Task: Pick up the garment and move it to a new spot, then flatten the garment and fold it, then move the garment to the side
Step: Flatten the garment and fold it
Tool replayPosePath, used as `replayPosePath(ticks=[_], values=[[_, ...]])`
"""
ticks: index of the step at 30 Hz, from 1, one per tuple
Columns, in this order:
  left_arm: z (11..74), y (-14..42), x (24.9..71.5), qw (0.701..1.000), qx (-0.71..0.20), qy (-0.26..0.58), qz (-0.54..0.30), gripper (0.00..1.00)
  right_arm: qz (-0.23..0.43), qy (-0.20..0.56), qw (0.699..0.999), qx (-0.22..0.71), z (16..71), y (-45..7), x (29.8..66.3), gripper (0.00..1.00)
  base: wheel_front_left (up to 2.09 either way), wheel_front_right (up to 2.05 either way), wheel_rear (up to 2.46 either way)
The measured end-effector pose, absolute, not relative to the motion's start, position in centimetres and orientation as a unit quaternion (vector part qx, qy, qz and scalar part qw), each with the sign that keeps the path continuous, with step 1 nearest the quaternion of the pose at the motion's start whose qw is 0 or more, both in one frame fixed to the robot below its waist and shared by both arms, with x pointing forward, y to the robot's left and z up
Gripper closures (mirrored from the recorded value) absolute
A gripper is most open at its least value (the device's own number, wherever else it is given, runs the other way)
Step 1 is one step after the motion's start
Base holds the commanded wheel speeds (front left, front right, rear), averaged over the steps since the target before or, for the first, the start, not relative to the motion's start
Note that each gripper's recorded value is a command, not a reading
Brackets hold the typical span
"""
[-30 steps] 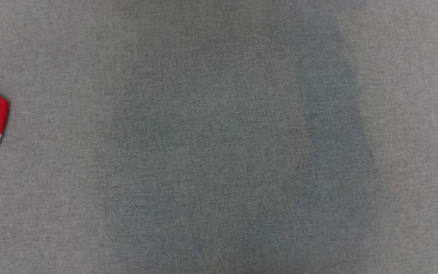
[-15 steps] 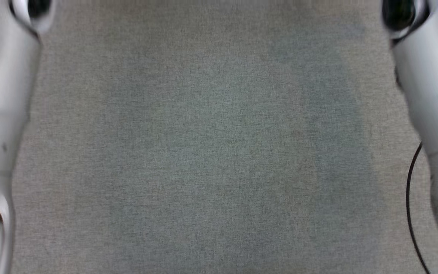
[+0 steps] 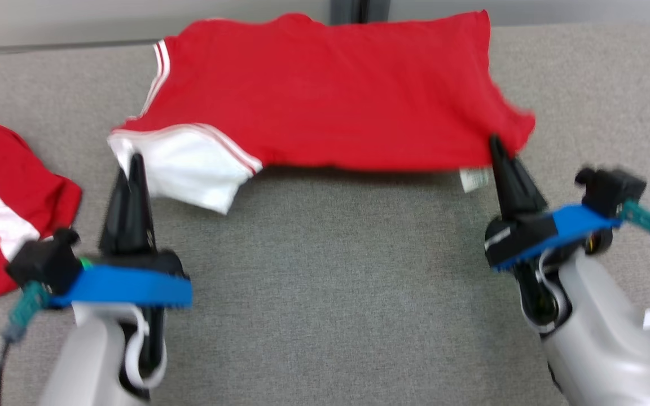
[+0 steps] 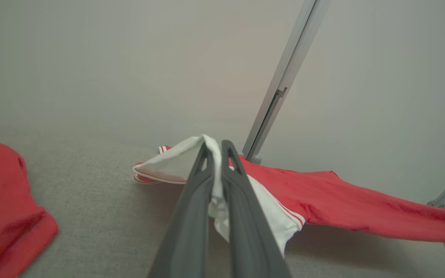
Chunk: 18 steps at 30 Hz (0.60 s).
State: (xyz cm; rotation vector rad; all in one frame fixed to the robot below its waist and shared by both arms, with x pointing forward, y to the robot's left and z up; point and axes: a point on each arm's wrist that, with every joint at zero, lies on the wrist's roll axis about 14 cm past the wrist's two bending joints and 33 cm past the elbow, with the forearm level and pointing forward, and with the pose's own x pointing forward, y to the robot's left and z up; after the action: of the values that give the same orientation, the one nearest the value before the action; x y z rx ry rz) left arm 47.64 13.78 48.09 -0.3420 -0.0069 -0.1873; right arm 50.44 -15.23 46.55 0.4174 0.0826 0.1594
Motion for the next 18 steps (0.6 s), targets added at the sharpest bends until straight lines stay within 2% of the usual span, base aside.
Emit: replayPosePath(ticks=[11, 18], values=[[45.3, 14.7, 35.6, 0.976, -0.211, 0.055, -0.022, 1.00, 0.038, 0.093, 0.969, 0.226, 42.8, -16.8, 40.2, 1.00, 0.00, 0.00, 0.00], [45.2, 14.5, 31.7, 0.975, -0.211, 0.068, -0.017, 1.00, 0.022, 0.121, 0.968, 0.220, 41.4, -17.8, 35.6, 1.00, 0.00, 0.00, 0.00]])
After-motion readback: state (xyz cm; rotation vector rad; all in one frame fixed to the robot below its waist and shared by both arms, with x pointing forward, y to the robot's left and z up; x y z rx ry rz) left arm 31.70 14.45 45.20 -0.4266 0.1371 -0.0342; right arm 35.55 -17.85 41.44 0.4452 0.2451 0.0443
